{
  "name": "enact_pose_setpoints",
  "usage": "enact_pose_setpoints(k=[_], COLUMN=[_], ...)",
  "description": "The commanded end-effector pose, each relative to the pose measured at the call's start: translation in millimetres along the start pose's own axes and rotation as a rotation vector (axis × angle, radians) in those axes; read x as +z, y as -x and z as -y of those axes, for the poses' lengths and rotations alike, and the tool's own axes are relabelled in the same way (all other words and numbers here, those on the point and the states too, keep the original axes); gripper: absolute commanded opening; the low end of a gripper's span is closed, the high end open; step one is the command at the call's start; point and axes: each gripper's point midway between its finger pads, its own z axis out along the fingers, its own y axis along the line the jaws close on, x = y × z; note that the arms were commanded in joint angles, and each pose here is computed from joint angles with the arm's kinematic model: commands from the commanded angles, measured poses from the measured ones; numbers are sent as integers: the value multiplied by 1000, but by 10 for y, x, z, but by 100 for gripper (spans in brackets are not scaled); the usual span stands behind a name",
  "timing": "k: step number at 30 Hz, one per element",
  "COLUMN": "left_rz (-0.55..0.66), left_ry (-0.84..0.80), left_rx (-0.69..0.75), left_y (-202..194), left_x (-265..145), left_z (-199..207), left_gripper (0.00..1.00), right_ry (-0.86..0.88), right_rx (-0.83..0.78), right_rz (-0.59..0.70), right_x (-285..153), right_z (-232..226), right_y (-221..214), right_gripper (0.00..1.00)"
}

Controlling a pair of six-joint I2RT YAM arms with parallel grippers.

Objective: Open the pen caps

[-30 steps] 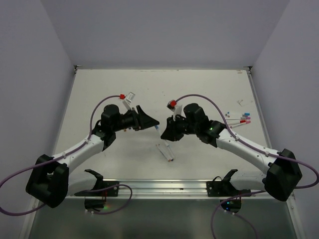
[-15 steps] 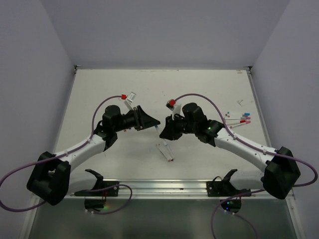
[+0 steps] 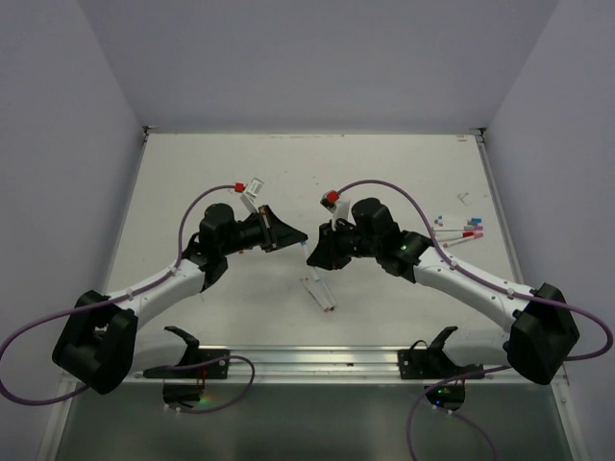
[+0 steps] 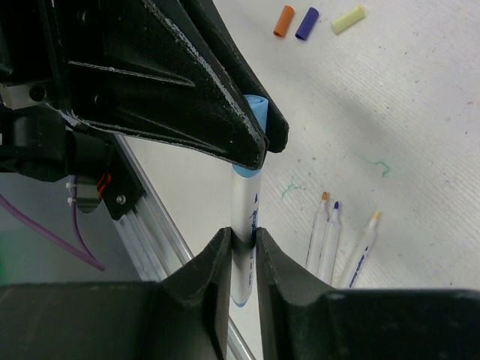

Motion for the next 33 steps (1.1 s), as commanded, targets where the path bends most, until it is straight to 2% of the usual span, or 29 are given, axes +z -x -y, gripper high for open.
enact_pose_setpoints(k=[1, 3, 8, 10, 11, 12, 13, 16, 17, 20, 21, 25, 28, 33], left_rz=[-9, -16, -18, -16, -14, -12, -12, -14, -27, 12, 19, 21, 33, 31], left_ry=[-61, -79, -136, -143, -143, -141, -134, -36, 61, 256, 296, 464, 511, 509], left_rx=[20, 18, 2, 1, 1, 1, 1, -2, -33, -10, -11, 30, 35, 48], left_y=[-18, -29, -17, -6, -2, 7, 9, 61, 34, 246, 277, 421, 466, 408], left_x=[3, 0, -24, -32, -34, -37, -33, 29, 38, 78, 79, 74, 68, 72], left_z=[158, 195, 337, 370, 374, 384, 373, 224, 43, -188, -241, -458, -520, -603], left_gripper=[0, 0, 0, 0, 0, 0, 0, 0, 0, 0, 0, 0, 0, 0], right_ry=[2, 3, 73, 93, 92, 93, 94, 44, 9, -200, -344, -684, -762, -698], right_rx=[-31, -35, -39, -36, -34, -28, -27, -17, -29, -93, -129, -213, -225, -220], right_rz=[87, 65, 46, 51, 52, 48, 44, 29, 37, 21, 37, -7, 10, -13], right_x=[-70, -37, 35, 74, 86, 103, 114, 176, 167, 187, 168, 51, -3, 32], right_z=[-85, -68, -158, -181, -178, -177, -188, -123, -92, 228, 413, 872, 975, 936], right_y=[277, 239, 204, 228, 238, 243, 268, 225, 226, 155, 166, 18, -24, -134], right_gripper=[22, 37, 39, 35, 29, 6, 0, 0, 0, 0, 0, 0, 0, 0])
